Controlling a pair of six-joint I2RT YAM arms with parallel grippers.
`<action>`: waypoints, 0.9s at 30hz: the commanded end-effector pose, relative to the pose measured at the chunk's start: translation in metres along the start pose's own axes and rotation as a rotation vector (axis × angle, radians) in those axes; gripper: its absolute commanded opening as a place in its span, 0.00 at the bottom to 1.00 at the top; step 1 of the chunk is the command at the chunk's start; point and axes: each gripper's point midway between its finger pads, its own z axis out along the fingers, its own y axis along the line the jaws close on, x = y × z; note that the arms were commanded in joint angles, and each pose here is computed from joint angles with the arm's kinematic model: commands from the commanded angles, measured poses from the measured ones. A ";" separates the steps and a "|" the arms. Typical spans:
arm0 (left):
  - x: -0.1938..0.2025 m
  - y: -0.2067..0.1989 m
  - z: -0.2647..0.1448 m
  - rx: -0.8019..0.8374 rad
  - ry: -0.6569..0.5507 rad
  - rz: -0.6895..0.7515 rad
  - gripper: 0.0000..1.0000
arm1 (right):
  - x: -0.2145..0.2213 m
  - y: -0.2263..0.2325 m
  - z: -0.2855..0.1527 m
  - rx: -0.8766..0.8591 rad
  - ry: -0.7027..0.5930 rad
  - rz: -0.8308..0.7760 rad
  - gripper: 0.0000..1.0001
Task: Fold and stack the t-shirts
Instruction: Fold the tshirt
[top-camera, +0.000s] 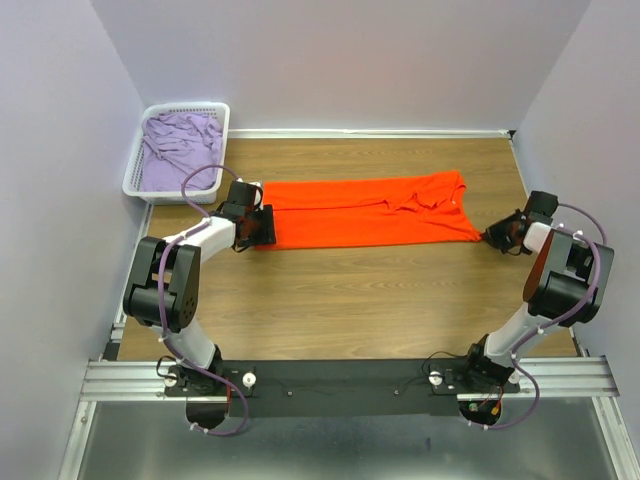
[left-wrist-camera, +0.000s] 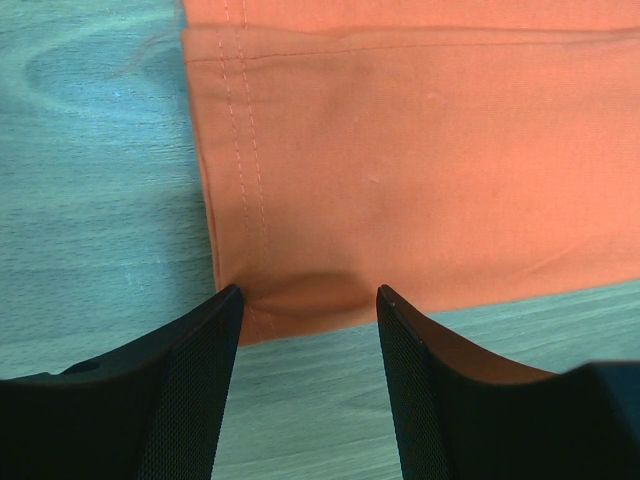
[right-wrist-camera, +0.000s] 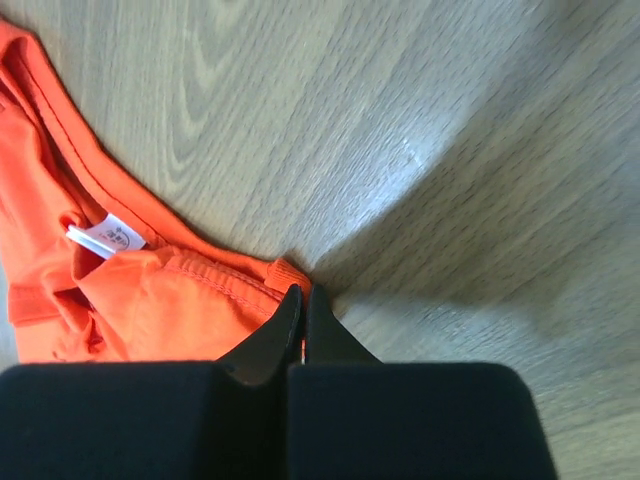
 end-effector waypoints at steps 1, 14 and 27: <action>0.058 0.028 0.001 -0.101 0.183 -0.012 0.65 | -0.023 -0.010 0.000 0.067 -0.058 -0.029 0.01; 0.072 0.034 0.001 -0.120 0.224 -0.003 0.65 | -0.041 -0.003 -0.002 0.106 -0.054 -0.045 0.06; 0.062 0.018 -0.002 -0.091 0.190 -0.013 0.80 | -0.023 -0.027 0.001 0.170 -0.007 -0.079 0.25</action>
